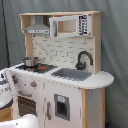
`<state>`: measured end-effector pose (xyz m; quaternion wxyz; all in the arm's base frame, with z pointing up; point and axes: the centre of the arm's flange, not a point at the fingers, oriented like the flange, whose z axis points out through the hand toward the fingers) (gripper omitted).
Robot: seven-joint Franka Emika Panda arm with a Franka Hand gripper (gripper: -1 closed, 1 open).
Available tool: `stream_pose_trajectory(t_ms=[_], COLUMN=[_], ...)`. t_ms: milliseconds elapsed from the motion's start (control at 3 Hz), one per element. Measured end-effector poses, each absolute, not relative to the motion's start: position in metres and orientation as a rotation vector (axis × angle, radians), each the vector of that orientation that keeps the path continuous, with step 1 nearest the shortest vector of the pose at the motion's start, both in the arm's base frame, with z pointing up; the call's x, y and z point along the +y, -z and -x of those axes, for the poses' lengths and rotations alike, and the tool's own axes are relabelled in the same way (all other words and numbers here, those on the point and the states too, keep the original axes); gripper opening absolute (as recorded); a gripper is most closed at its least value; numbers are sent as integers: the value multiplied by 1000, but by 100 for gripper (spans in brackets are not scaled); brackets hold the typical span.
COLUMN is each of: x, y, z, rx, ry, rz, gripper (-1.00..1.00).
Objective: Play with the kitchen
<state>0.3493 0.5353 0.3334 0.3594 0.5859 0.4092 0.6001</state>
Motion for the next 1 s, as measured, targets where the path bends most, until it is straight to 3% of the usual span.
stream_pose_trajectory(t_ms=[333, 667, 1000], x=[536, 536, 550], y=[-333, -333, -330], z=[-349, -349, -320], rx=[1000, 1001, 1028], ry=[-1610, -1610, -1593], rz=[-1578, -1578, -1536], gripper=[-100, 100, 100])
